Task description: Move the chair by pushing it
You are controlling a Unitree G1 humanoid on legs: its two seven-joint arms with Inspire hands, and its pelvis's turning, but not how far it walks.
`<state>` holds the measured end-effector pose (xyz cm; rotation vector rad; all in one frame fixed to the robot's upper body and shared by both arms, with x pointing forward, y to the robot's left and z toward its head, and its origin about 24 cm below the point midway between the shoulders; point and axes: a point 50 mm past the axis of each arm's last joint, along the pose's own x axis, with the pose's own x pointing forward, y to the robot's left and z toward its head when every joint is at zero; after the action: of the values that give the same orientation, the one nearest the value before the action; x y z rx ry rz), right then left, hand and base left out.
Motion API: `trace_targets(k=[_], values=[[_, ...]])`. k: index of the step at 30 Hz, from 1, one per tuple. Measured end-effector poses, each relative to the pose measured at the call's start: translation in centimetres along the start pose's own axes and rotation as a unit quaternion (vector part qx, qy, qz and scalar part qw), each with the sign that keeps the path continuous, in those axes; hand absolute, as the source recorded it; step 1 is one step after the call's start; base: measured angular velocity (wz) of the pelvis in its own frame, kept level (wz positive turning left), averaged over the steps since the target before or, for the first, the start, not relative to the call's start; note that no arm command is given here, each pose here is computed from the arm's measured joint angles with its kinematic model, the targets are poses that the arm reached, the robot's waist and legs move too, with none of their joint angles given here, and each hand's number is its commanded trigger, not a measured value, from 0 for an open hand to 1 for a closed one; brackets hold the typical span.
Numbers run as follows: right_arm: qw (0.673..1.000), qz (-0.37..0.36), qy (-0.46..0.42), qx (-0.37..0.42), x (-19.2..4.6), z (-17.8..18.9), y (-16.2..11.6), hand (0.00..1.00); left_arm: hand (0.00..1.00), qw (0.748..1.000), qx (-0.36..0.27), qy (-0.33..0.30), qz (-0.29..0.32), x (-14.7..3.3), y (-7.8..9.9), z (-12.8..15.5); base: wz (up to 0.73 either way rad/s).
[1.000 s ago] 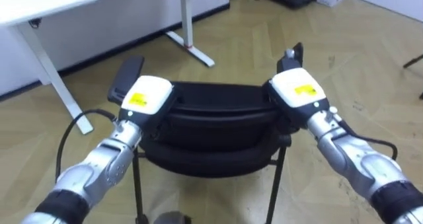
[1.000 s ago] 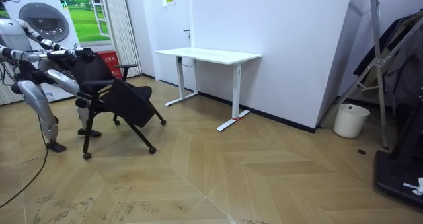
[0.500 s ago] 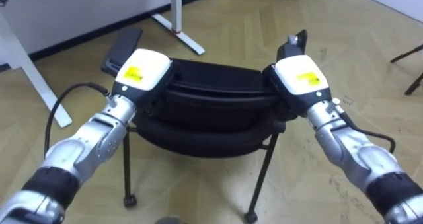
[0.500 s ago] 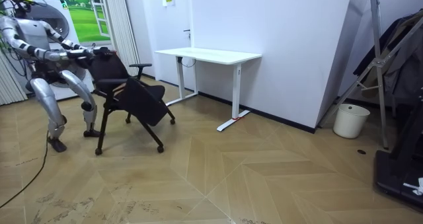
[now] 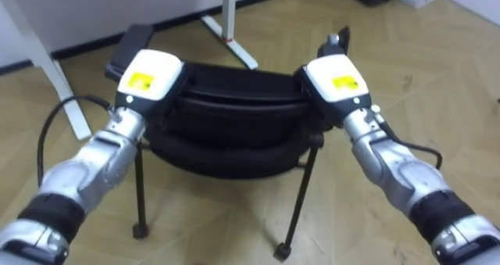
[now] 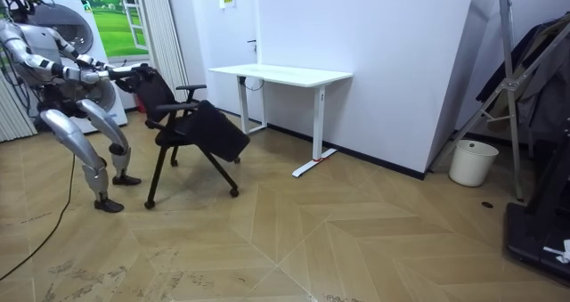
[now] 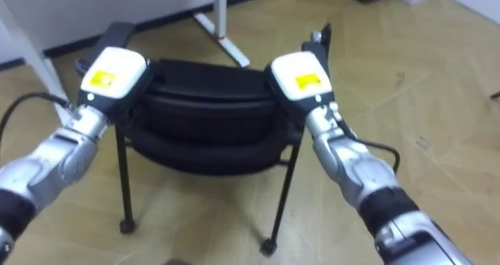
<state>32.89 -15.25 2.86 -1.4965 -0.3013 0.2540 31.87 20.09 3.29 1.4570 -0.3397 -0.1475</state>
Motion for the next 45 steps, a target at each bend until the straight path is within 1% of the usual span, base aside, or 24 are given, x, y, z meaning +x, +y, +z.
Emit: trace_targets(k=[7,11,14,18,22,24,28,30,33,41,45], values=[[1.0,0.0,-0.011,-0.008,0.6,0.1,-0.8,1.0,1.0,1.0,0.001,0.011,0.028,-0.5,-0.1,-0.2,0.02],[1.0,0.019,-0.011,0.009,0.6,0.1,-0.6,1.0,1.0,1.0,-0.001,0.02,0.024,-0.8,-0.7,0.0,-0.19],[0.999,0.036,-0.027,0.003,1.3,0.3,-0.7,1.0,1.0,0.999,-0.013,0.041,0.015,-1.2,-1.4,-0.2,-0.09],[0.998,0.047,-0.038,-0.004,1.3,-0.1,-0.7,1.0,1.0,0.998,-0.038,0.058,0.009,-1.8,-2.5,0.3,-0.09],[0.998,0.048,-0.045,-0.017,1.1,-0.4,-0.6,1.0,1.0,0.997,-0.05,0.066,0.012,-2.2,-3.4,0.8,0.0],[0.998,0.034,-0.044,-0.014,1.0,-0.4,-0.7,1.0,1.0,0.997,-0.047,0.064,0.022,-2.2,-3.2,0.7,0.31],[0.999,0.004,-0.033,-0.009,0.1,-0.6,-0.1,1.0,1.0,0.997,-0.04,0.055,0.031,-2.3,-2.9,1.0,0.34],[1.0,-0.003,-0.029,-0.006,-0.4,-0.7,0.3,1.0,1.0,0.997,-0.04,0.053,0.034,-2.3,-2.9,1.3,0.16],[0.999,-0.014,-0.031,-0.008,-0.8,-0.8,0.1,1.0,1.0,0.997,-0.04,0.048,0.041,-2.3,-2.5,1.5,0.04],[0.999,-0.027,-0.025,-0.011,-0.6,-0.8,-0.2,1.0,1.0,0.998,-0.021,0.037,0.055,-2.1,-1.8,1.2,0.02],[0.998,-0.048,-0.023,-0.015,0.2,-0.5,-1.2,1.0,1.0,0.996,-0.015,0.033,0.079,-1.1,-0.9,1.1,0.02]])
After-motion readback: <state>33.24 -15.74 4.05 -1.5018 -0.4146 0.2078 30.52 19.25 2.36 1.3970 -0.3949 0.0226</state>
